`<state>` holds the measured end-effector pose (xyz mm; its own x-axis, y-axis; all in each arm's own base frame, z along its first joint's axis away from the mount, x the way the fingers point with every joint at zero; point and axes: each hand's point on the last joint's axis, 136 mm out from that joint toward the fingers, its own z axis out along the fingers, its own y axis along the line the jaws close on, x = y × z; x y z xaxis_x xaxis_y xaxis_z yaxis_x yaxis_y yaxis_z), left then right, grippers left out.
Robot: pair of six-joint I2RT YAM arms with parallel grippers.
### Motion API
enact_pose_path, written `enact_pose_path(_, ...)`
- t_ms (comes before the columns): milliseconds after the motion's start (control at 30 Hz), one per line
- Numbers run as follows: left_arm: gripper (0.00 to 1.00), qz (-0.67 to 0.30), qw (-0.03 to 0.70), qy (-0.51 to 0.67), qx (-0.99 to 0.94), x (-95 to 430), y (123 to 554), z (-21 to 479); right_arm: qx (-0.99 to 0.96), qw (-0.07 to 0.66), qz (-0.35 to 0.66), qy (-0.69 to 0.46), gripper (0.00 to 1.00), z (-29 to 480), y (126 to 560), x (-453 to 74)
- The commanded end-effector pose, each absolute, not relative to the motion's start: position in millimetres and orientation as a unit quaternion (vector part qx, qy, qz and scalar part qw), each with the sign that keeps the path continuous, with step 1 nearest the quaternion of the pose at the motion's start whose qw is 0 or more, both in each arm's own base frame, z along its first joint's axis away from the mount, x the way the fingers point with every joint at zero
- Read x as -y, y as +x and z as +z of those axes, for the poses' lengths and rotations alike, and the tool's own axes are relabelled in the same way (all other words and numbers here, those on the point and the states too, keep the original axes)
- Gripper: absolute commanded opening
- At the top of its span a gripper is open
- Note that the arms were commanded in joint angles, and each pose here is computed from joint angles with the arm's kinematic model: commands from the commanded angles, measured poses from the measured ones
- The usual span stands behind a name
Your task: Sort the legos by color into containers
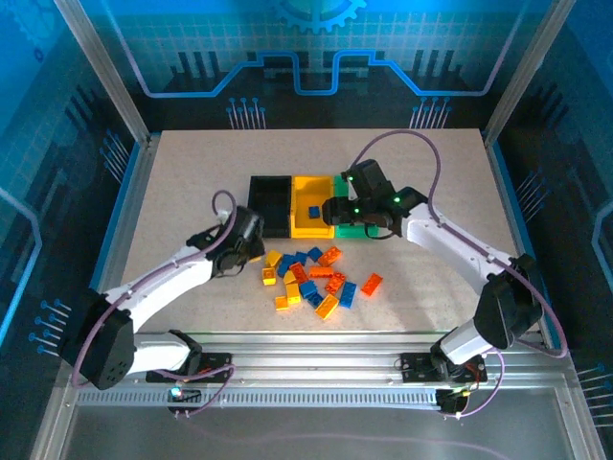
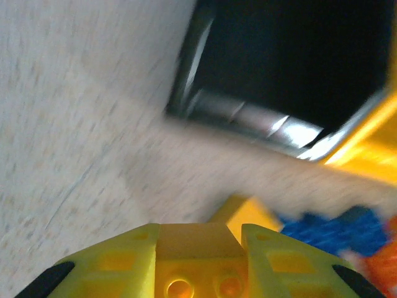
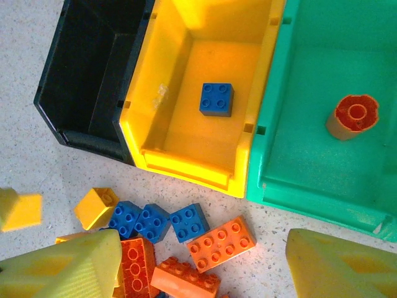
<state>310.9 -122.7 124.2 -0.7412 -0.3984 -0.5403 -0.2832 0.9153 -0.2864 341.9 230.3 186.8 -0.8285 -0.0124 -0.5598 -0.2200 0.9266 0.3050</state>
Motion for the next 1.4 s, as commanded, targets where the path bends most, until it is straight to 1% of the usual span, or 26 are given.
enact_pose_path(0,0.19,-0.077,0.356,-0.168,-0.916,124.9,344.6,166.6,-0.937,0.292,0.19,-0.043,0.72,189.9,338.3,-220.9)
enact_pose_path(133,0.19,-0.045,0.373,-0.172,-0.91,126.2,389.6,171.8,-0.939,0.288,0.186,-0.036,0.72,184.8,331.4,-212.6)
enact_pose_path(267,0.19,-0.022,0.363,-0.178,-0.914,128.2,431.5,158.9,-0.941,0.283,0.182,-0.032,0.72,181.6,322.5,-203.6)
enact_pose_path(433,0.2,0.005,0.337,-0.167,-0.927,138.7,462.8,136.2,-0.943,0.279,0.18,-0.029,0.73,179.0,309.2,-193.7)
enact_pose_path(500,0.27,0.016,0.327,-0.167,-0.93,138.4,468.4,128.7,-0.945,0.272,0.18,-0.026,0.73,175.6,302.5,-189.8)
enact_pose_path(567,0.4,0.016,0.322,-0.17,-0.931,140.9,470.9,125.4,-0.948,0.261,0.178,-0.023,0.73,168.4,294.0,-186.1)
enact_pose_path(633,0.48,-0.001,0.325,-0.175,-0.93,145.4,472.5,128.7,-0.952,0.252,0.174,-0.015,0.73,160.7,286.8,-181.5)
enact_pose_path(733,0.57,-0.027,0.336,-0.178,-0.924,153.3,472.6,143.5,-0.955,0.241,0.171,0.001,0.74,151.9,277.7,-174.3)
enact_pose_path(800,0.64,-0.042,0.35,-0.175,-0.919,158.1,470.3,160.5,-0.956,0.235,0.173,0.012,0.74,148.2,272.4,-171.0)
enact_pose_path(867,0.78,-0.066,0.368,-0.169,-0.912,164.6,464.1,183.1,-0.959,0.226,0.169,0.027,0.76,142.6,266.1,-166.0)
enact_pose_path(933,0.96,-0.093,0.387,-0.164,-0.903,170.9,452.9,204.3,-0.964,0.212,0.155,0.045,0.77,133.4,260.2,-159.0)
enact_pose_path(967,0.99,-0.109,0.395,-0.159,-0.898,174.9,445.1,214.4,-0.966,0.206,0.148,0.056,0.77,128.2,257.4,-155.2)
enact_pose_path(1067,0.99,-0.148,0.412,-0.141,-0.888,186.1,413.0,234.3,-0.97,0.179,0.136,0.089,0.77,103.9,246.0,-147.0)
enact_pose_path(1167,0.99,-0.174,0.42,-0.121,-0.882,194.0,375.4,238.4,-0.974,0.148,0.124,0.117,0.78,79.2,236.9,-142.8)
enact_pose_path(1367,0.99,-0.194,0.399,-0.118,-0.888,177.9,308.1,206.9,-0.979,0.096,0.099,0.148,0.75,44.0,232.2,-142.8)
